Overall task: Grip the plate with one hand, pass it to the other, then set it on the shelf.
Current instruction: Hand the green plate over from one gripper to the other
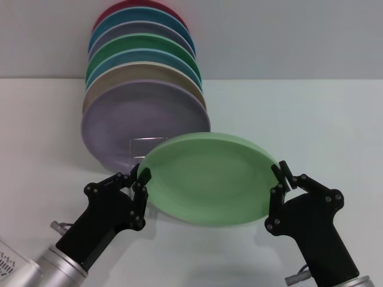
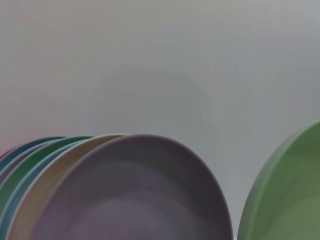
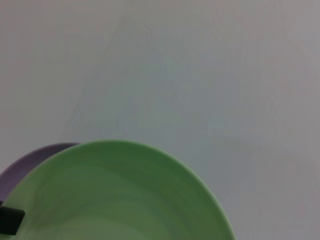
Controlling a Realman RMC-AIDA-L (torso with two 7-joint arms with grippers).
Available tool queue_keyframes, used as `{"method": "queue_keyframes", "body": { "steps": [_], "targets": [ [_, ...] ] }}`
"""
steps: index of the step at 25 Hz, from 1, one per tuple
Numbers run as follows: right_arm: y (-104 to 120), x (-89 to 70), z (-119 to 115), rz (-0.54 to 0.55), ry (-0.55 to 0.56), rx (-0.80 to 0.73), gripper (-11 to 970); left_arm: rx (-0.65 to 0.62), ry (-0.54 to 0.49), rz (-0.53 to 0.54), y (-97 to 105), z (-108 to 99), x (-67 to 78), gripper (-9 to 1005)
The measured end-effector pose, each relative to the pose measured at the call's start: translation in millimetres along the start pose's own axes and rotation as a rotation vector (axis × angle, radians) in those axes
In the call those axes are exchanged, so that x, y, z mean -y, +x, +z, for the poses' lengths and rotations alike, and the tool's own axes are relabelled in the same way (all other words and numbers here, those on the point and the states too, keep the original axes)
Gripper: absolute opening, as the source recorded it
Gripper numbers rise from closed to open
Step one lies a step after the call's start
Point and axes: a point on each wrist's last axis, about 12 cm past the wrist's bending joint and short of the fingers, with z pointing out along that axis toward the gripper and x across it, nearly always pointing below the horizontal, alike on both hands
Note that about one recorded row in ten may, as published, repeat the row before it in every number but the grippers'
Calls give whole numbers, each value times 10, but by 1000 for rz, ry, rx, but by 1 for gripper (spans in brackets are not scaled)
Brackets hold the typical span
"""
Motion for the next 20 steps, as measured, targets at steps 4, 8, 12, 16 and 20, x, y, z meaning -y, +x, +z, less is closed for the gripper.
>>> {"method": "queue_keyframes", "body": {
  "steps": [4, 8, 12, 16, 20],
  "targets": [
    [-3, -1, 5, 0, -1, 2, 17, 1, 0, -1, -2, 3, 0, 77],
    [-3, -3, 7, 1, -2, 2, 16, 5, -8, -4, -6, 12, -3, 63],
    [-6, -12, 3, 2, -8, 2, 16, 8, -27, -14, -10, 19, -6, 41],
    [-9, -21, -2, 1, -16, 6, 16, 6, -30, -14, -7, 14, -9, 29],
    [-6, -18, -2, -1, -18, 7, 17, 4, -33, -17, -1, 2, -2, 30]
  ]
}}
